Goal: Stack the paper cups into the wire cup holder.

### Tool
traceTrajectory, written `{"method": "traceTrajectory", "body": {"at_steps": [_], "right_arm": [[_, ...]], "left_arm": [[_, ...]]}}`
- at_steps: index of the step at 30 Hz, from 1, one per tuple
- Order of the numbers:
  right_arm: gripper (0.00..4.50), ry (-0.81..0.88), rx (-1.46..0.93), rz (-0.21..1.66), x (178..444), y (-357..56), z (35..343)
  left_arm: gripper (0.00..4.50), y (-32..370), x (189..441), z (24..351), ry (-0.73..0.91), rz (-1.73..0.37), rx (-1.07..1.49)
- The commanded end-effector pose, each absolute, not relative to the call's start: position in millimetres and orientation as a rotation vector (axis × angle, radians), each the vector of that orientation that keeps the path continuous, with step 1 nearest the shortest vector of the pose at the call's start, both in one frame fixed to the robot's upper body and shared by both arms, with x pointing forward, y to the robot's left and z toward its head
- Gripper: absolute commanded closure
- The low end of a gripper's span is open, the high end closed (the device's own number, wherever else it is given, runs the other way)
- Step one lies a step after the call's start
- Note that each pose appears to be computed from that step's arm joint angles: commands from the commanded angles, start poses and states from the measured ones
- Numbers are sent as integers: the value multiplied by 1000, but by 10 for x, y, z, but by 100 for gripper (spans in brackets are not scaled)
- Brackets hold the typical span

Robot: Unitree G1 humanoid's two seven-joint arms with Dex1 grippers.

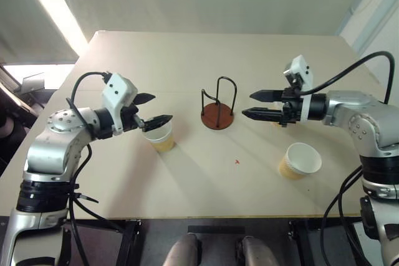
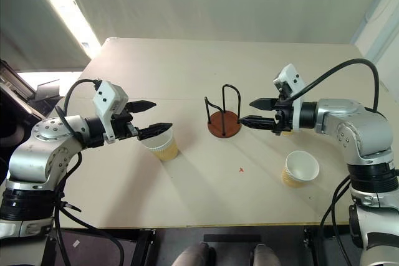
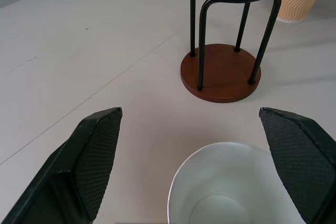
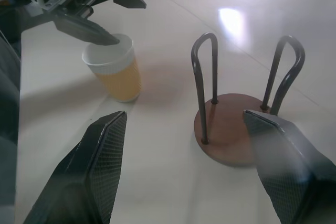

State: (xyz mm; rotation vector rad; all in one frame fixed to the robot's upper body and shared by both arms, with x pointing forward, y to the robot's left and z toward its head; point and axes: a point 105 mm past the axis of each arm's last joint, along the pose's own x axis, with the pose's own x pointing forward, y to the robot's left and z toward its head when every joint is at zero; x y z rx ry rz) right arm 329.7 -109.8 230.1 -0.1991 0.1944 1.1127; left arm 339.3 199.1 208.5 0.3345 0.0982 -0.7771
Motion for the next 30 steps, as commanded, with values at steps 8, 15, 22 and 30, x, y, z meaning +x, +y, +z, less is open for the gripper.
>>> {"method": "traceTrajectory", "body": {"at_steps": [8, 15, 22, 30], "right_arm": [[87, 181, -292, 1101, 3421, -748, 2219], [87, 186, -320, 1091, 3489, -596, 2100], [87, 157, -329, 1059, 3612, -455, 2107], [87, 127, -306, 1046, 3685, -309, 2164]], "left_arm": [[0, 2017, 3394, 2284, 32, -763, 377], [0, 2016, 3397, 2282, 31, -763, 376], [0, 2019, 3387, 2282, 31, -759, 377], [0, 2026, 3379, 2272, 32, -753, 376]]}}
